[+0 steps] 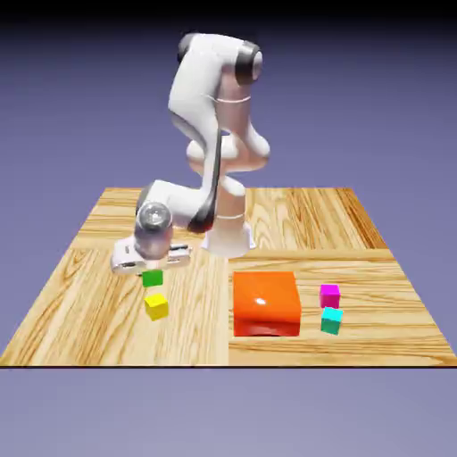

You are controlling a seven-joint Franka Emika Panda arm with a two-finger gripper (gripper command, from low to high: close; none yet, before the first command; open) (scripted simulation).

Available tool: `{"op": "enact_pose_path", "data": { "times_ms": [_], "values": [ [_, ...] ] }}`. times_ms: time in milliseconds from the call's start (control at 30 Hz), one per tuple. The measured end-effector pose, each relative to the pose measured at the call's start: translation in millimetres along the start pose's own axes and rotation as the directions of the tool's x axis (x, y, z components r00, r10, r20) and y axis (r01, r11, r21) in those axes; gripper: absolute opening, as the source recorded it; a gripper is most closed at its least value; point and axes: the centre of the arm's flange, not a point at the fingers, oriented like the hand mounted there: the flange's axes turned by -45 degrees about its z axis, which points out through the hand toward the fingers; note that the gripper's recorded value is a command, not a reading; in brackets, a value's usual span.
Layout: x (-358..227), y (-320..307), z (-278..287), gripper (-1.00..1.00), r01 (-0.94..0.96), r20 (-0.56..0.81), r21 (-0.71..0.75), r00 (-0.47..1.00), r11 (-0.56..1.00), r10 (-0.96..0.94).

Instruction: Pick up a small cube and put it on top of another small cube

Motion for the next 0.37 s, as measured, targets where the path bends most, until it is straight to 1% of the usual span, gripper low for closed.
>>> {"op": "enact_pose_path", "data": {
  "times_ms": [67, 133, 267, 300, 367],
  "values": [
    [12, 1, -18, -1.00, -0.045, -0.007, 0.053, 0.999, 0.998, 0.046],
    [13, 0, -19, -1.00, -0.048, -0.008, 0.057, 0.999, 0.997, 0.049],
    [25, -2, 45, -1.00, -0.048, -0.008, 0.057, 0.999, 0.997, 0.049],
    [25, -3, 47, 1.00, -0.048, -0.008, 0.057, 0.999, 0.997, 0.049],
    [25, -2, 47, 1.00, -0.048, -0.007, 0.054, 0.999, 0.997, 0.049]
  ]
}}
